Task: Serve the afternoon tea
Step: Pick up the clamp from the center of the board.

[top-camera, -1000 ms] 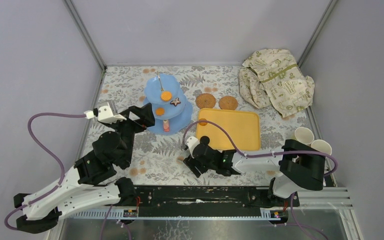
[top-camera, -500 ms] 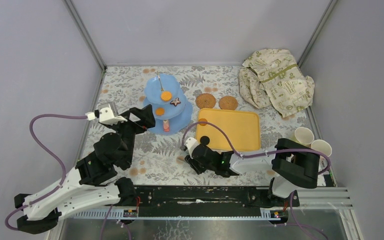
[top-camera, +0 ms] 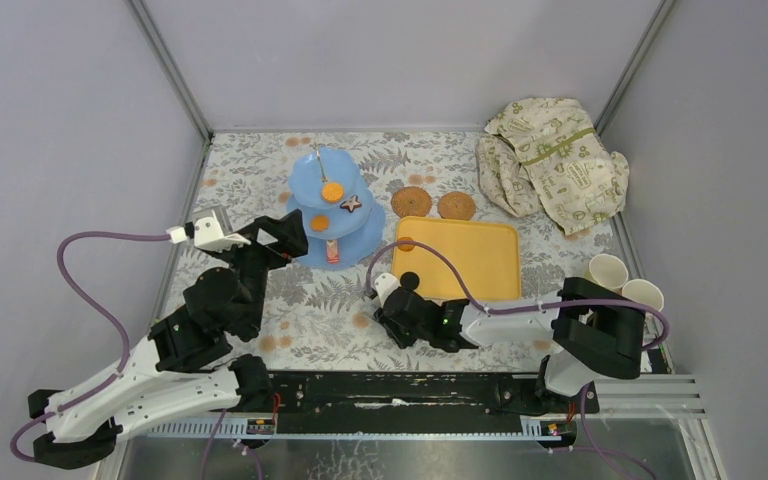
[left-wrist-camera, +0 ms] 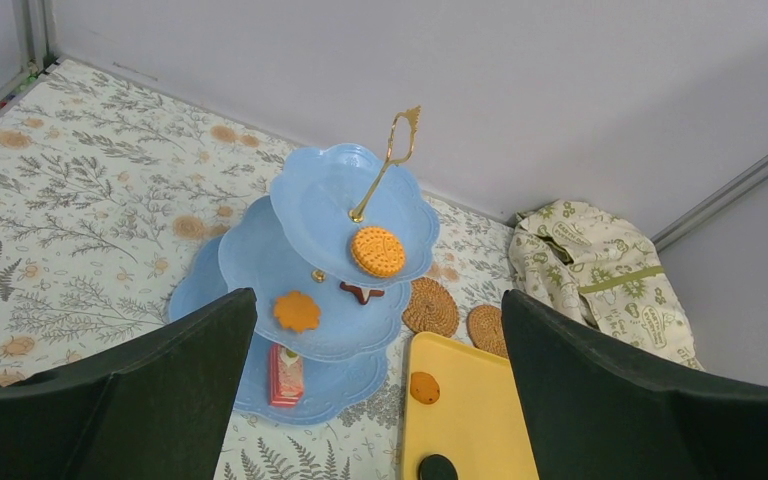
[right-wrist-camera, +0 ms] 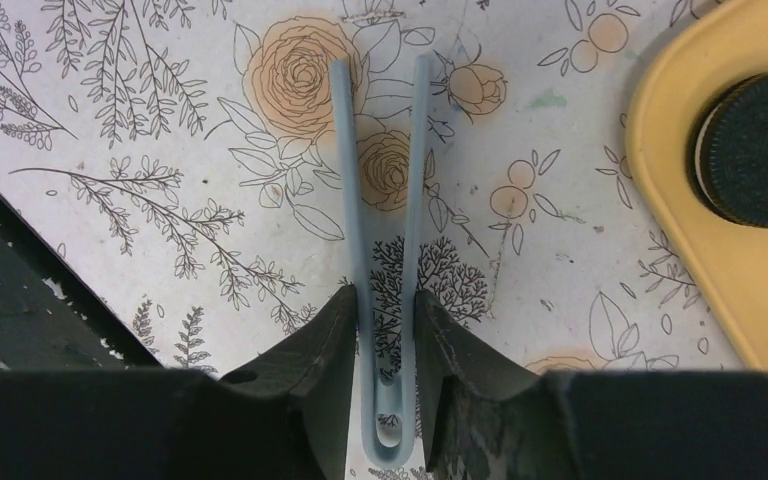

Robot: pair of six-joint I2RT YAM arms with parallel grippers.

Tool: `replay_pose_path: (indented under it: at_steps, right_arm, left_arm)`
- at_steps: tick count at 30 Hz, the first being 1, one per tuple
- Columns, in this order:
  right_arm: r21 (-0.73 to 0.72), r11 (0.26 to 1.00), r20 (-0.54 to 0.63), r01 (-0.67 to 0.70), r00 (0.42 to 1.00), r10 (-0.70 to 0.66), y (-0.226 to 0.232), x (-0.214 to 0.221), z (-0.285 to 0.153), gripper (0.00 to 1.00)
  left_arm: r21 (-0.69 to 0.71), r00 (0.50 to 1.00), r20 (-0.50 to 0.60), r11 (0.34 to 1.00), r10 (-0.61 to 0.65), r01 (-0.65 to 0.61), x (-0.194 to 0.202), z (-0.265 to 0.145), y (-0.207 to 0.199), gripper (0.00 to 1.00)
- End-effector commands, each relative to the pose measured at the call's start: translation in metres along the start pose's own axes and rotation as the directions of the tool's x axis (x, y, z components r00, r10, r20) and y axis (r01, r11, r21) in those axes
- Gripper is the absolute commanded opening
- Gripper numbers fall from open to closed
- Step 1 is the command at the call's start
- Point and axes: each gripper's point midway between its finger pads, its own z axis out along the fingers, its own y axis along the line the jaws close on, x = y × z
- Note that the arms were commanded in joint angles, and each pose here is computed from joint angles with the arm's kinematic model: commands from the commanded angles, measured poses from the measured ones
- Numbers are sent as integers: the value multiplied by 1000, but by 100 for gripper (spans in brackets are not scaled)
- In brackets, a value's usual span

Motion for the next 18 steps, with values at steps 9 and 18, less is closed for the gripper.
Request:
replay_pose_path:
  at_steps: [9,18]
  right_arm:
    - [183,977,-17,-106,994,111,-19,-34,-38,27]
    - [278,940,2,-199,978,206,-44,-37,-65,25]
  left_arm:
    - [-2,997,32,998,-69,69,-11,-1,0,100]
    - [20,997,39,998,-68,67,-16,-1,-4,100]
